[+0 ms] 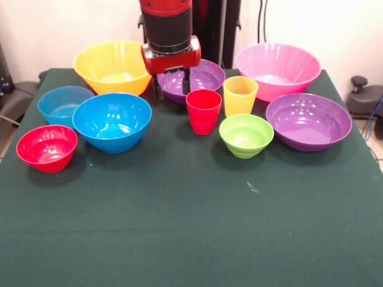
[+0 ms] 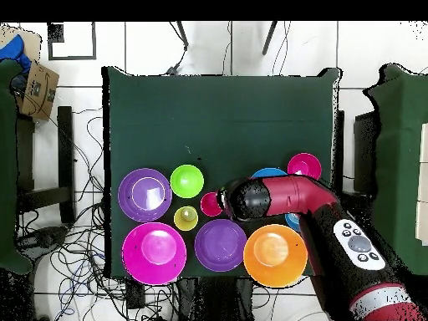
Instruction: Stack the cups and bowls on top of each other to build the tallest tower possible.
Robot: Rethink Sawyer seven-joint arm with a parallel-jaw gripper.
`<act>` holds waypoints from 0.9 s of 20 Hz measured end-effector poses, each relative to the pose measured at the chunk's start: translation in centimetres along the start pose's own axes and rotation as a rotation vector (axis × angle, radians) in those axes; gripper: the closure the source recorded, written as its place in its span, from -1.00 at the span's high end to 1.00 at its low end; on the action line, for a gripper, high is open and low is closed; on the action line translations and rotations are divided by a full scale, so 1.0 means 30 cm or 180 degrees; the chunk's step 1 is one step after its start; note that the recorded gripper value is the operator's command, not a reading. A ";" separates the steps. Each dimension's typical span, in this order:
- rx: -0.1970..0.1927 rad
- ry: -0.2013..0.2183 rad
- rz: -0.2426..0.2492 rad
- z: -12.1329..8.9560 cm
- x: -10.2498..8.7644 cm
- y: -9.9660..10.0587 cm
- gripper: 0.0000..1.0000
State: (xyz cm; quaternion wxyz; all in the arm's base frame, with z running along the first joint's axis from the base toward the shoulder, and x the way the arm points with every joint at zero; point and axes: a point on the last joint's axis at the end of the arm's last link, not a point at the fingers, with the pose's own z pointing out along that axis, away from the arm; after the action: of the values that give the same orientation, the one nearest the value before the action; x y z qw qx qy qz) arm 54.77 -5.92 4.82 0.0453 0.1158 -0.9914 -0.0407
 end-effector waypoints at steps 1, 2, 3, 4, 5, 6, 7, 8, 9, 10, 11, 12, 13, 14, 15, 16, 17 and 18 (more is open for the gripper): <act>0.0017 -0.0009 -0.0017 0.000 -0.004 -0.004 1.00; 0.0032 -0.0014 -0.0030 -0.002 -0.008 -0.008 1.00; 0.0037 -0.0016 -0.0034 -0.002 -0.010 -0.009 1.00; 0.0045 -0.0019 -0.0040 -0.004 -0.014 -0.012 1.00; 0.0049 -0.0021 -0.0043 -0.005 -0.016 -0.013 1.00; 0.0054 -0.0024 -0.0046 -0.006 -0.019 -0.015 1.00; 0.0061 -0.0029 -0.0050 -0.008 -0.025 -0.018 1.00; 0.0062 -0.0033 -0.0051 -0.009 -0.027 -0.019 1.00; 0.0062 -0.0036 -0.0051 -0.010 -0.028 -0.019 1.00; 0.0060 -0.0038 -0.0049 -0.010 -0.028 -0.021 1.00; 0.0059 -0.0043 -0.0042 -0.011 -0.028 -0.024 1.00; 0.0056 -0.0045 -0.0037 -0.012 -0.027 -0.028 1.00; 0.0054 -0.0048 -0.0031 -0.013 -0.026 -0.031 1.00; 0.0050 -0.0053 -0.0016 -0.014 -0.024 -0.040 1.00; 0.0048 -0.0056 -0.0007 -0.015 -0.023 -0.045 1.00; 0.0046 -0.0065 0.0010 -0.016 -0.020 -0.058 1.00; 0.0048 -0.0068 0.0016 -0.017 -0.017 -0.066 1.00; 0.0055 -0.0078 0.0031 -0.018 -0.010 -0.086 1.00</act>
State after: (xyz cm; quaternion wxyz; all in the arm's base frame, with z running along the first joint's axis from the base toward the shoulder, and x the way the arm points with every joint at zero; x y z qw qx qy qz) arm 55.69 -8.38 5.11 0.0324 0.1109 -0.9927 -0.0332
